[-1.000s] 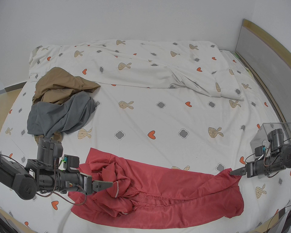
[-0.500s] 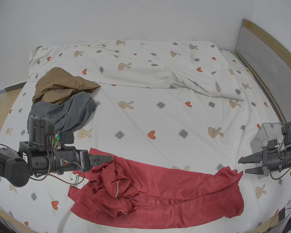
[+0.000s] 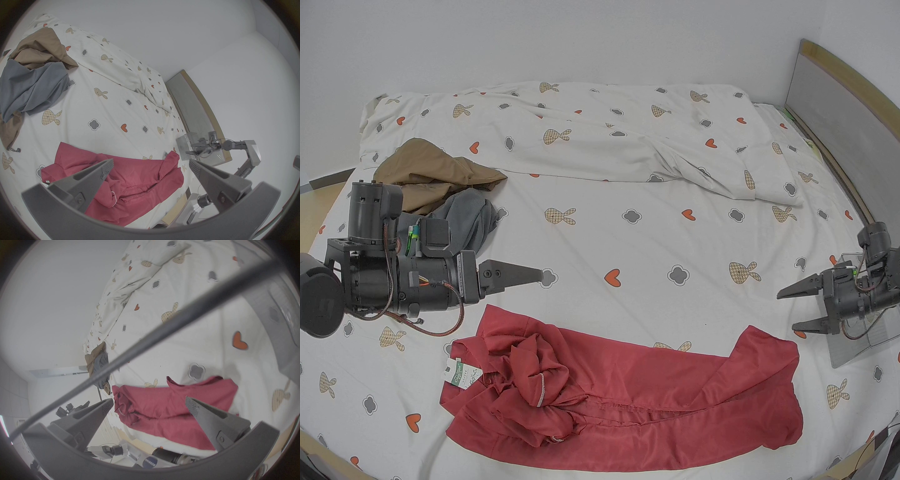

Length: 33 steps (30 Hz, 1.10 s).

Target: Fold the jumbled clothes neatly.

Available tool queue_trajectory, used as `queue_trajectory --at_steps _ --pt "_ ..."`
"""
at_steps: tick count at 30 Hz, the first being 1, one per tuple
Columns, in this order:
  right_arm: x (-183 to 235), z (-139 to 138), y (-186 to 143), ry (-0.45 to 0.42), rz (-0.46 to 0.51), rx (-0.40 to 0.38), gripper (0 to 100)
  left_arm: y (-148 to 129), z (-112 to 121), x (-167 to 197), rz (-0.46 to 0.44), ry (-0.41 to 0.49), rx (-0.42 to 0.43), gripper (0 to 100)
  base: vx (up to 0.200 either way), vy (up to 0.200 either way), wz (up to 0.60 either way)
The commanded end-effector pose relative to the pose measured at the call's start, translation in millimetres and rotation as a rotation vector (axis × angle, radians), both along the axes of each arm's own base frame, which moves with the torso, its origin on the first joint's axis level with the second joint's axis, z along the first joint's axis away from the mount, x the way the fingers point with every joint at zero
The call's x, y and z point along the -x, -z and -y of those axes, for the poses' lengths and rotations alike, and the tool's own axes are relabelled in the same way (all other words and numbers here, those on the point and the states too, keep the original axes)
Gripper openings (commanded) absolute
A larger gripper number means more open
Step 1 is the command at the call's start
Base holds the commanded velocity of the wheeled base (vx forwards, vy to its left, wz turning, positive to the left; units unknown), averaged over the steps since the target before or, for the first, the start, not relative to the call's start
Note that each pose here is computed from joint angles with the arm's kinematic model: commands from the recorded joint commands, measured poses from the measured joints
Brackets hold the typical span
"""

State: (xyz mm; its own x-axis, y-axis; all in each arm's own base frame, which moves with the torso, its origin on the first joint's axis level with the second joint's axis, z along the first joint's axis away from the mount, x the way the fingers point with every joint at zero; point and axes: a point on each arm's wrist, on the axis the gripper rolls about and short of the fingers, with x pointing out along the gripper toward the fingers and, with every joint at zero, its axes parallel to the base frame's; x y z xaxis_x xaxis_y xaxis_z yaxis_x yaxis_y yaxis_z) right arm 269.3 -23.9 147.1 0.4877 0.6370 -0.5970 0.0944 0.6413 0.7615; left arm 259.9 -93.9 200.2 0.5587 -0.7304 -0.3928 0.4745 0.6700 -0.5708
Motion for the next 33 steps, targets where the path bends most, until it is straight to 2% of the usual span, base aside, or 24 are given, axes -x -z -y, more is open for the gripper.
queue_trajectory --at_steps 1,2,3,4,8,11,16,21,22,25,33 --pt "-58 -29 47 -0.085 -0.030 0.022 100 -5 -1 1 0.001 0.007 0.016 100 0.000 0.000 0.00" --pt "-58 -29 47 -0.085 -0.030 0.022 100 -5 -1 1 0.001 0.007 0.016 100 0.000 0.000 0.00" --pt "-82 -42 74 -0.075 -0.047 0.113 100 -5 -2 2 0.001 0.006 0.015 100 0.000 0.000 0.00" --pt "-88 -44 80 -0.074 -0.053 0.130 100 -4 -3 3 0.000 0.004 0.014 100 0.000 0.000 0.00" --pt "-95 -47 81 -0.079 -0.043 0.136 100 -4 -4 2 0.001 0.000 0.013 100 0.000 0.000 0.00" --pt "-113 -46 65 -0.068 0.042 0.138 100 -3 -4 2 -0.003 0.002 0.012 100 0.000 0.000 0.00" --pt "-124 -50 59 -0.075 0.070 0.134 100 -1 -4 2 -0.009 0.002 0.010 100 0.000 0.000 0.00" --pt "-107 -60 62 -0.120 0.001 0.099 100 1 -4 1 -0.015 0.003 0.007 100 0.000 0.000 0.00" --pt "-90 -60 48 -0.139 -0.022 0.077 100 2 -4 1 -0.018 0.003 0.006 100 0.000 0.000 0.00" --pt "-68 -58 38 -0.170 -0.080 0.035 100 4 -4 0 -0.025 0.003 0.004 100 0.000 0.000 0.00" --pt "-28 -44 22 -0.145 -0.135 0.009 100 6 -4 0 -0.025 0.003 0.004 100 0.000 0.000 0.00"
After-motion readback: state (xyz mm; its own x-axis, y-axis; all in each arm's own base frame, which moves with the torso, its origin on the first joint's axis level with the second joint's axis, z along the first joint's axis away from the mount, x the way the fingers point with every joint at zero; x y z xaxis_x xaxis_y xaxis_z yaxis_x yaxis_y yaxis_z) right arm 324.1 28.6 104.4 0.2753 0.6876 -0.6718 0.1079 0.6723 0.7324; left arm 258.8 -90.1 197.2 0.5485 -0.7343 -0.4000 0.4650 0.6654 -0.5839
